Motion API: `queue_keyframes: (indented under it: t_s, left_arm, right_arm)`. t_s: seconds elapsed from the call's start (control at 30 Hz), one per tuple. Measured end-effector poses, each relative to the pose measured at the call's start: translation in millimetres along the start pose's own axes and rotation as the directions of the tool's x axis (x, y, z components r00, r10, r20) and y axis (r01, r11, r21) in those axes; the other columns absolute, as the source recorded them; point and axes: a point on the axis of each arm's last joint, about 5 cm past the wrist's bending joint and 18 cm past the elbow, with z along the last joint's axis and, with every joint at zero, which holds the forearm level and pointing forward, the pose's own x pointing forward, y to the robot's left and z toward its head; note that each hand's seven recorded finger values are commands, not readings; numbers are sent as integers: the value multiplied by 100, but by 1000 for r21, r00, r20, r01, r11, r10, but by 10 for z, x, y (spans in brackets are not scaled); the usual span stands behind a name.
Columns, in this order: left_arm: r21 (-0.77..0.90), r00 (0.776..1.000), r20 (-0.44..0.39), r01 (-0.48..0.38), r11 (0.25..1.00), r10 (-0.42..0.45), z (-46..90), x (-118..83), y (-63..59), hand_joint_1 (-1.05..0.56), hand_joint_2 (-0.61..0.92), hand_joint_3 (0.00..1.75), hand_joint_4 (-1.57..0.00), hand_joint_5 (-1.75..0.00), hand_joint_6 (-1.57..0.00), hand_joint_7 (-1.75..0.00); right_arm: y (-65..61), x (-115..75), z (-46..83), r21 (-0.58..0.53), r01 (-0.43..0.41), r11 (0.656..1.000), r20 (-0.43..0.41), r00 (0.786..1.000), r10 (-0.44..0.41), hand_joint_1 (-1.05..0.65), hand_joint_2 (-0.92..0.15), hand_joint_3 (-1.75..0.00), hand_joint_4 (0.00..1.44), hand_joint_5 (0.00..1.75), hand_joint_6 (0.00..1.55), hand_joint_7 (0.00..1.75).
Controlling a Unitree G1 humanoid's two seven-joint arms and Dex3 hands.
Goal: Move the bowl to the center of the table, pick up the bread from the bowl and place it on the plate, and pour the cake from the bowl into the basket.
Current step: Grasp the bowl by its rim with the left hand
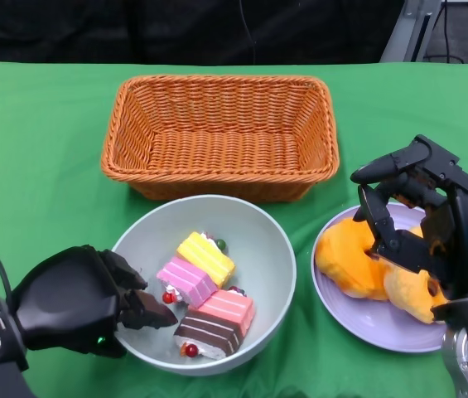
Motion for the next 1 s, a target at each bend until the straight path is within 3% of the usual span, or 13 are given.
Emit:
queue_keyframes:
  t_s: [0.2,0.33,0.57,0.63,0.7,0.77,0.83,0.9,0.93,1.0]
  left_arm:
    - [-24,992,-18,-128,991,128,65,22,-208,-30,84,1,-104,-5,-98,-5]
    - [-58,972,14,-232,971,233,123,73,-336,-27,86,1,-113,-8,-107,-7]
    - [-89,961,69,-261,961,267,182,106,-477,-29,76,0,-129,-16,-125,-11]
    - [-97,959,69,-269,958,276,190,106,-496,-28,76,0,-113,-53,-128,-7]
    - [-105,957,63,-277,955,285,199,104,-513,-23,78,0,-89,-110,-130,-8]
    - [-118,954,43,-291,949,298,210,104,-529,-20,80,1,-80,-132,-131,-9]
    - [-128,951,33,-300,945,307,219,109,-539,-14,83,1,-72,-154,-124,-28]
    - [-140,949,27,-306,942,313,225,109,-543,-9,88,1,-68,-165,-93,-91]
    - [-148,947,23,-313,938,320,226,112,-540,-7,90,1,-68,-167,-85,-108]
    - [-166,942,20,-326,931,334,222,125,-525,-7,92,4,-70,-161,-80,-114]
  right_arm:
    - [4,-4,-1,1,-2,1000,0,1000,2,-20,-59,-84,70,154,70,118]
    - [6,-7,-1,1,-2,1000,1,1000,2,-19,-59,-83,70,153,71,117]
    - [6,-10,2,3,4,1000,10,1000,-4,-20,-59,-82,71,150,72,115]
    - [6,-11,1,5,4,1000,12,1000,-4,-21,-59,-81,71,149,71,114]
    - [7,-12,-1,6,4,1000,12,1000,-4,-21,-59,-80,72,148,72,113]
    - [8,-12,-2,7,5,1000,12,1000,-5,-21,-60,-79,72,147,73,113]
    - [8,-14,-5,7,6,1000,13,1000,-6,-21,-60,-78,73,147,73,112]
    - [8,-17,-8,6,6,1000,19,1000,-6,-21,-61,-77,73,146,73,112]
    - [7,-19,-11,6,7,1000,20,1000,-7,-21,-61,-77,74,146,74,112]
    - [7,-24,-20,6,7,1000,21,1000,-7,-21,-61,-77,74,146,73,112]
